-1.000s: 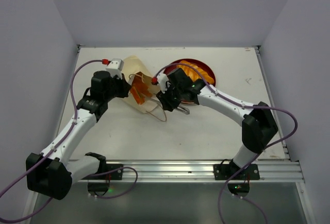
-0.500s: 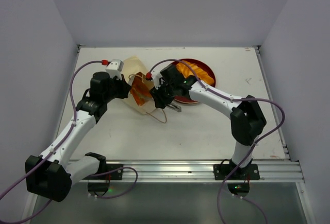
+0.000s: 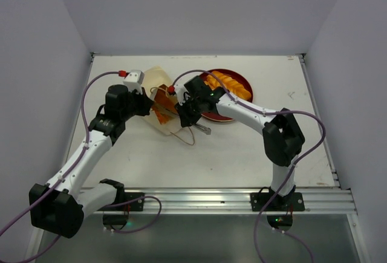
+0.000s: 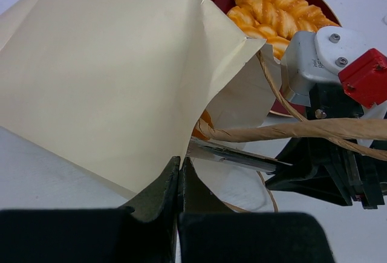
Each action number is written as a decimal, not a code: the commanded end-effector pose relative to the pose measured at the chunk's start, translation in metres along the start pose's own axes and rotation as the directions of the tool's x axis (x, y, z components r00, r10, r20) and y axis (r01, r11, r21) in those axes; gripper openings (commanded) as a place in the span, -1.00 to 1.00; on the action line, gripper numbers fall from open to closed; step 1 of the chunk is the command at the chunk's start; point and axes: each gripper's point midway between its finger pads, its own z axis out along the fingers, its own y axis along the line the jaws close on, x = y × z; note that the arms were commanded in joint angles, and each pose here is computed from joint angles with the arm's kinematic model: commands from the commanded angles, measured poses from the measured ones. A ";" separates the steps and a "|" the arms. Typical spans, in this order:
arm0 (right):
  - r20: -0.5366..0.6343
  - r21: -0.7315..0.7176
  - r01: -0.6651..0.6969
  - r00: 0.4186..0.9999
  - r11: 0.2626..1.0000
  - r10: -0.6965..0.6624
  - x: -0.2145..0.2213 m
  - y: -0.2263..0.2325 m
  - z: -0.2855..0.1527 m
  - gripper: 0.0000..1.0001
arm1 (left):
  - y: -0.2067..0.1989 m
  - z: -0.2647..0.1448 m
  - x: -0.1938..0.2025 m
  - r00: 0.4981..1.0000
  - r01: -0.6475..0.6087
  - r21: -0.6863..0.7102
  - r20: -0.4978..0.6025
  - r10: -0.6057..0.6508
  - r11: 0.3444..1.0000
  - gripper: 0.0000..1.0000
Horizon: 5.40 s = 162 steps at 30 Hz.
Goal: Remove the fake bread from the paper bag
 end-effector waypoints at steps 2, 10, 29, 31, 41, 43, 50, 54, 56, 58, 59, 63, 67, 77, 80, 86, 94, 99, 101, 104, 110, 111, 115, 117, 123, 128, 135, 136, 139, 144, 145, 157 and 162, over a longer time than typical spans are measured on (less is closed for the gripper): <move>0.125 0.002 0.055 0.991 0.999 -0.054 -0.027 0.011 -0.043 -0.88 | -0.003 -0.006 -0.016 0.997 -0.018 0.015 0.069 0.017 1.000 -1.00; 0.187 -0.021 0.112 0.977 0.993 -0.106 -0.024 0.024 -0.089 -1.00 | 0.005 -0.007 -0.025 0.996 -0.010 -0.040 0.089 0.014 0.999 -1.00; 0.129 -0.042 0.151 0.981 0.988 -0.144 0.035 0.027 -0.125 -1.00 | 0.014 -0.004 -0.051 0.988 0.052 -0.111 0.153 -0.034 0.993 -1.00; 0.135 -0.058 0.163 0.979 0.985 -0.154 0.036 0.031 -0.132 -1.00 | 0.015 -0.004 -0.051 0.988 0.051 -0.115 0.151 -0.033 0.992 -1.00; 0.210 -0.015 0.220 0.954 0.975 -0.212 0.048 0.043 -0.191 -1.00 | 0.024 0.005 -0.048 0.990 0.056 -0.159 0.133 -0.035 0.986 -1.00; 0.235 0.020 0.215 0.948 0.976 -0.213 0.050 0.037 -0.206 -1.00 | 0.024 0.006 -0.051 0.990 0.058 -0.157 0.138 -0.036 0.986 -1.00; 0.262 0.110 0.194 0.940 0.975 -0.216 0.065 0.026 -0.231 -1.00 | 0.025 0.011 -0.055 0.990 0.059 -0.159 0.135 -0.037 0.986 -1.00; 0.234 0.202 0.156 0.951 0.967 -0.202 0.070 0.003 -0.233 -1.00 | 0.024 0.011 -0.054 0.990 0.057 -0.157 0.133 -0.036 0.986 -1.00; 0.205 0.255 0.133 0.961 0.958 -0.188 0.072 -0.017 -0.228 -1.00 | 0.024 0.010 -0.053 0.991 0.053 -0.153 0.130 -0.033 0.987 -1.00; 0.189 0.297 0.122 0.965 0.947 -0.183 0.072 -0.034 -0.224 -1.00 | 0.023 0.008 -0.053 0.991 0.053 -0.149 0.133 -0.033 0.987 -1.00; 0.177 0.309 0.120 0.968 0.944 -0.181 0.070 -0.043 -0.216 -1.00 | 0.023 0.007 -0.051 0.991 0.051 -0.147 0.131 -0.032 0.988 -1.00; 0.113 0.368 0.145 0.974 0.918 -0.199 0.071 -0.075 -0.194 -1.00 | 0.022 0.001 -0.049 0.991 0.041 -0.144 0.132 -0.022 0.989 -1.00; 0.033 0.417 0.183 0.976 0.890 -0.216 0.074 -0.103 -0.174 -1.00 | 0.023 -0.004 -0.045 0.992 0.028 -0.151 0.125 -0.009 0.988 -1.00; 0.014 0.433 0.128 0.989 0.892 -0.148 0.075 -0.124 -0.154 -1.00 | 0.025 -0.015 -0.040 0.992 0.005 -0.159 0.122 0.015 0.987 -1.00; 0.037 0.408 0.118 0.989 0.905 -0.146 0.071 -0.120 -0.156 -1.00 | 0.024 -0.016 -0.042 0.992 0.005 -0.153 0.127 0.015 0.988 -1.00; 0.064 0.185 0.198 0.975 0.962 -0.213 0.071 -0.076 -0.150 -1.00 | 0.016 -0.015 -0.039 0.993 -0.001 -0.110 0.117 0.014 0.994 -1.00; 0.068 0.046 0.327 0.942 0.944 -0.330 0.078 -0.024 -0.152 -0.87 | 0.008 -0.012 -0.029 0.996 -0.023 -0.055 0.087 0.028 0.998 -1.00; 0.096 0.037 0.384 0.918 0.923 -0.386 0.069 0.011 -0.158 -0.64 | 0.007 -0.011 -0.029 0.996 -0.018 -0.051 0.083 0.022 0.999 -1.00; 0.105 0.030 0.398 0.911 0.917 -0.399 0.062 0.023 -0.158 -0.52 | 0.005 -0.009 -0.030 0.996 -0.017 -0.036 0.085 0.020 0.999 -1.00; 0.068 0.062 0.392 0.916 0.918 -0.396 0.056 0.026 -0.145 -0.38 | 0.001 -0.007 -0.028 0.997 -0.006 -0.014 0.081 0.008 1.000 -1.00; 0.007 0.241 0.342 0.935 0.908 -0.354 0.021 -0.001 -0.117 -0.19 | -0.004 -0.009 -0.030 0.996 0.012 0.009 0.086 -0.012 1.000 -1.00; -0.001 0.251 0.345 0.935 0.905 -0.356 0.017 -0.002 -0.113 -0.14 | -0.004 -0.009 -0.029 0.996 0.012 0.007 0.085 -0.013 1.000 -1.00; -0.040 0.268 0.352 0.934 0.897 -0.354 0.008 -0.004 -0.097 -0.05 | -0.003 -0.012 -0.029 0.996 0.009 0.004 0.086 -0.010 1.000 -1.00; -0.045 0.265 0.356 0.933 0.896 -0.357 0.008 -0.001 -0.090 -0.01 | -0.003 -0.012 -0.028 0.997 0.007 0.005 0.083 -0.007 1.000 -1.00; -0.067 0.270 0.361 0.932 0.893 -0.356 0.007 0.000 -0.077 0.05 | -0.002 -0.010 -0.025 0.997 -0.001 0.004 0.081 0.001 1.000 -1.00; -0.094 0.289 0.368 0.929 0.884 -0.357 0.002 -0.002 -0.064 0.11 | -0.003 -0.010 -0.026 0.996 0.009 0.009 0.088 -0.010 1.000 -1.00; -0.156 0.316 0.394 0.919 0.863 -0.363 0.006 -0.007 -0.043 0.12 | -0.005 -0.011 -0.029 0.995 0.006 0.014 0.096 -0.008 1.000 -1.00; -0.170 0.328 0.399 0.917 0.856 -0.362 0.007 -0.009 -0.039 0.12 | -0.004 -0.010 -0.028 0.995 0.008 0.014 0.096 -0.009 1.000 -1.00; -0.194 0.373 0.402 0.915 0.836 -0.354 0.005 -0.017 -0.036 0.12 | -0.005 -0.011 -0.029 0.995 0.012 0.018 0.098 -0.013 1.000 -1.00; -0.201 0.401 0.405 0.914 0.822 -0.353 0.001 -0.023 -0.035 -0.12 | -0.005 -0.012 -0.028 0.995 0.013 0.018 0.101 -0.015 1.000 -1.00; -0.198 0.399 0.404 0.915 0.823 -0.352 0.002 -0.022 -0.035 -0.22 | -0.005 -0.012 -0.028 0.995 0.010 0.016 0.103 -0.011 1.000 -1.00; -0.056 0.320 0.397 0.914 0.860 -0.401 0.002 0.008 -0.086 -1.00 | 0.007 -0.011 -0.025 0.995 -0.004 -0.039 0.103 0.008 0.999 -1.00; -0.033 0.254 0.404 0.912 0.879 -0.410 0.018 0.019 -0.103 -1.00 | 0.010 -0.010 -0.032 0.993 -0.004 -0.063 0.116 0.011 0.998 -1.00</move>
